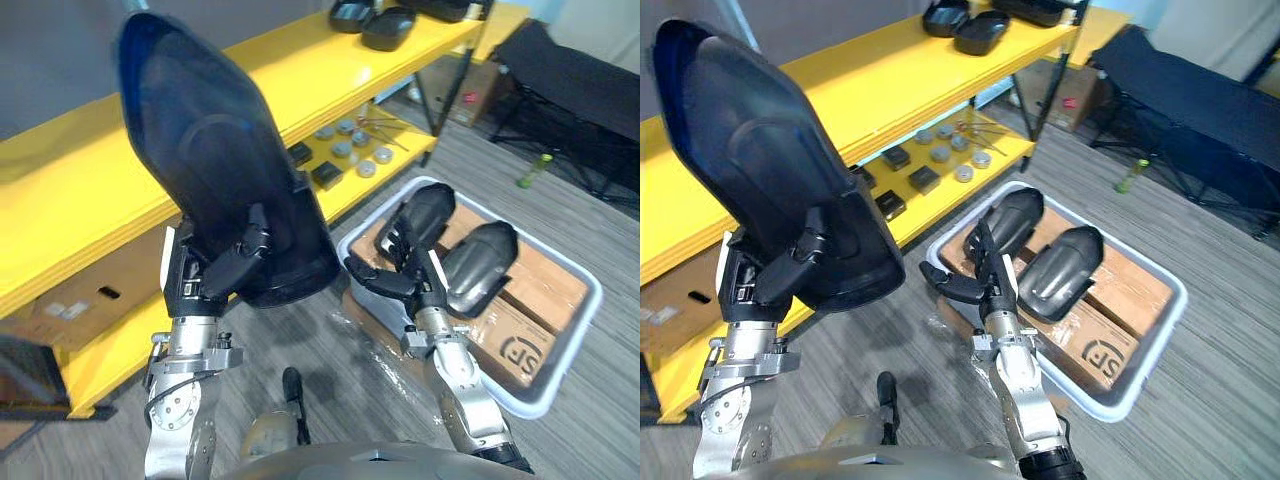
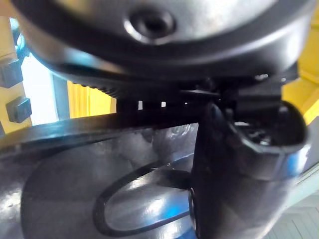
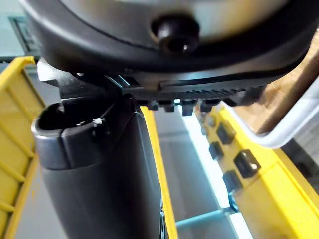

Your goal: Walk over and take three plastic housings, then place them on the shelf

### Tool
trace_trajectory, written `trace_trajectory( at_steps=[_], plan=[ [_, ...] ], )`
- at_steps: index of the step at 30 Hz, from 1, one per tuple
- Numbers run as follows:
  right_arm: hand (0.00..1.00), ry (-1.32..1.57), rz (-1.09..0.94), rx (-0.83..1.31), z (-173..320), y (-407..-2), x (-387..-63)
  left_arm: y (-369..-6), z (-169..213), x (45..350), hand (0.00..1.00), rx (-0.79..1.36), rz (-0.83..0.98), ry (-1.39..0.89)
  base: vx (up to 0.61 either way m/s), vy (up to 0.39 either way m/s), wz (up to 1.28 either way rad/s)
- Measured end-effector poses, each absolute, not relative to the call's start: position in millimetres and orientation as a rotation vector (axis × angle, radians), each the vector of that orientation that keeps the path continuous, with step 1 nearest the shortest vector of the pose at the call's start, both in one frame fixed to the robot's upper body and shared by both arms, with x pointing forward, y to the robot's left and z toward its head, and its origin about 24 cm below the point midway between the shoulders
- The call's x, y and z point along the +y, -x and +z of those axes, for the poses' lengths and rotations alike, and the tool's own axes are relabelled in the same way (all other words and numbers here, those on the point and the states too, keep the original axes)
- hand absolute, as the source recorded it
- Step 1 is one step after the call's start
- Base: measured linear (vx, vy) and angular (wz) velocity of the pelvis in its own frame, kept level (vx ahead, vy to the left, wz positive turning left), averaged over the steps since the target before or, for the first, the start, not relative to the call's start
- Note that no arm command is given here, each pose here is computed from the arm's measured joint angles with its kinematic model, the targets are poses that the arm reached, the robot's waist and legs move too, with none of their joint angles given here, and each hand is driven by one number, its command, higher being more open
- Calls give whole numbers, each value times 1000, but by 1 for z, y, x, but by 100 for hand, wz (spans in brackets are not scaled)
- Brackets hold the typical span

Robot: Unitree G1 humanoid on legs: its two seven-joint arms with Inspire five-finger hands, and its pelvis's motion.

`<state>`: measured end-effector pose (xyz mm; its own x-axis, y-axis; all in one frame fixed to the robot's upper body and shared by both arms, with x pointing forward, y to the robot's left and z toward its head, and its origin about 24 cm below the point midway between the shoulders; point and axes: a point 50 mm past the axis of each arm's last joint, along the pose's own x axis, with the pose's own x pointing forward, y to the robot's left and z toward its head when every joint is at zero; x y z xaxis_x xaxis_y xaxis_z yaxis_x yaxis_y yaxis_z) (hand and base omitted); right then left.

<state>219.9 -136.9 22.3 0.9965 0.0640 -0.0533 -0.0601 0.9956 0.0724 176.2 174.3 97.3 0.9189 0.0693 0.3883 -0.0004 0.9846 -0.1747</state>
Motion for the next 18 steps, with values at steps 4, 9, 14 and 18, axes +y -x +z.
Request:
trace_trajectory(
  at_steps=[4, 9, 14, 18],
  plan=[
    [100, -145, 94, 85, 17, -214, -140, -176, 95, 174, 0, -393, 47, 191, -63, -77, 24],
    [100, -159, 123, 49, 25, -225, -137, -176, 93, 175, 0, -382, 72, 197, -57, -8, 1],
    [100, -175, 148, -42, 42, -242, -117, -176, 94, 181, 0, -390, 85, 181, -18, 118, -2],
    [100, -210, 112, -96, 47, -242, -116, -179, 97, 185, 0, -408, 84, 161, 174, 251, 25]
  ],
)
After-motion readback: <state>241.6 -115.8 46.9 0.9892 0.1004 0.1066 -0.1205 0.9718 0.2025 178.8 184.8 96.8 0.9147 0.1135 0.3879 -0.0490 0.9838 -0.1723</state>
